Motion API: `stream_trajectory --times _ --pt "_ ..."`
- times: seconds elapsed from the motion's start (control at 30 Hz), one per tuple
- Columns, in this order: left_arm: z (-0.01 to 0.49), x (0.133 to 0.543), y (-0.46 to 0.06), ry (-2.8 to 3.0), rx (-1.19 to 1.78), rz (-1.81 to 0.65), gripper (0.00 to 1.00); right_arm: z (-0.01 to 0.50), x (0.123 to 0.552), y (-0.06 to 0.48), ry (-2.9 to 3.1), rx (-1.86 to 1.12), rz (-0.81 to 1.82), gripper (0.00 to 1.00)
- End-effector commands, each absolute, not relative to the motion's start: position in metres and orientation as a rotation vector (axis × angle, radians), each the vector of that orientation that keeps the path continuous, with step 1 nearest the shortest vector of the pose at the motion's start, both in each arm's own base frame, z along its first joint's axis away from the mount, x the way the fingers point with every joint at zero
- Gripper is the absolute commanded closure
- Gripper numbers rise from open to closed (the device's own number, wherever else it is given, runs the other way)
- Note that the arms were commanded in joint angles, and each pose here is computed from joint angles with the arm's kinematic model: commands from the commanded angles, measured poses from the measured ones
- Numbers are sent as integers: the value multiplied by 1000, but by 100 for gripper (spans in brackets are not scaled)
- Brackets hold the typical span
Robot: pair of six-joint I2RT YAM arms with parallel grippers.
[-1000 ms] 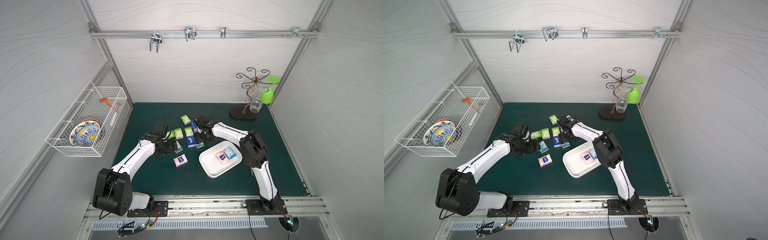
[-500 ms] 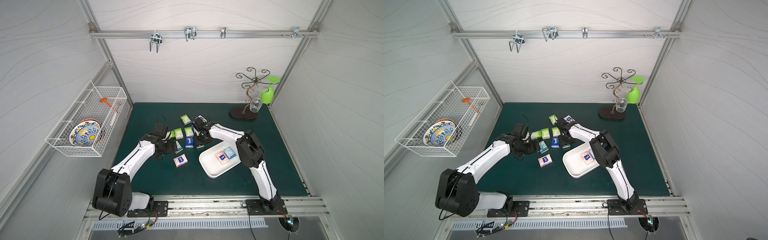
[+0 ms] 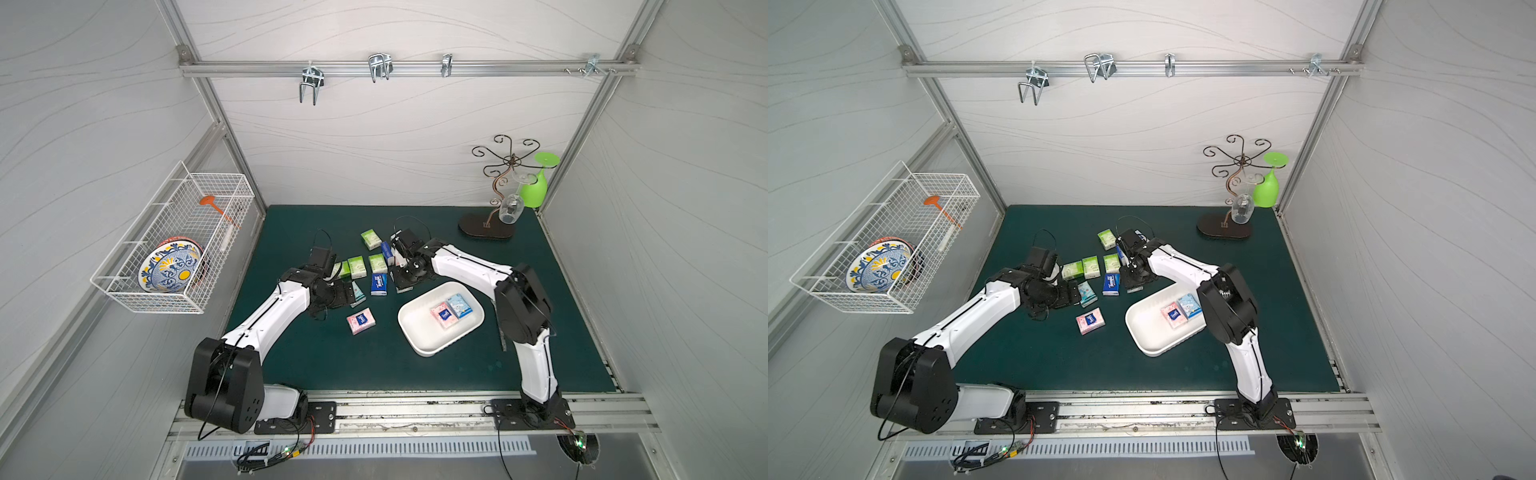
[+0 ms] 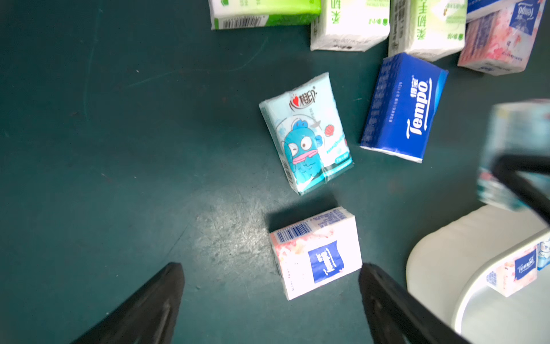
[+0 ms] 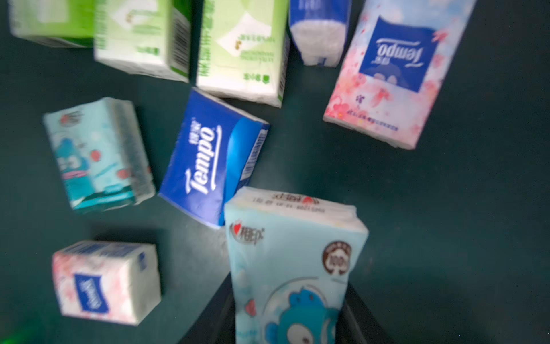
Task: Put the pocket tissues into the storage box
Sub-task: Pick up the pocket tissues from the center of the board, then place the pocket tissues in the storage box.
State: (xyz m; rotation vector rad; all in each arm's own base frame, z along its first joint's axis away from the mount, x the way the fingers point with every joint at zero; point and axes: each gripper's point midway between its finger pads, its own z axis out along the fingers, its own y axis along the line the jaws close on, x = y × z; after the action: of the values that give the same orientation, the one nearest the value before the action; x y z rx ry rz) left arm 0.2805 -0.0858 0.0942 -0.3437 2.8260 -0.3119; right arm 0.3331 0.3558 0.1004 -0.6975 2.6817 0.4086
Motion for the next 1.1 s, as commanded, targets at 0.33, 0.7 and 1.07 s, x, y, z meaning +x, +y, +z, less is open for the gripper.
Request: stream_trajectory --times 0.33,0.7,1.07 --pt "112 298 -108 2820 -341 -455 4 137 229 275 2690 -849 403 52" --pt "118 308 -120 2819 -362 -513 5 96 181 272 2730 -938 408 51" --pt "114 304 -116 2826 -372 -488 5 53 202 267 2811 -936 156 50"
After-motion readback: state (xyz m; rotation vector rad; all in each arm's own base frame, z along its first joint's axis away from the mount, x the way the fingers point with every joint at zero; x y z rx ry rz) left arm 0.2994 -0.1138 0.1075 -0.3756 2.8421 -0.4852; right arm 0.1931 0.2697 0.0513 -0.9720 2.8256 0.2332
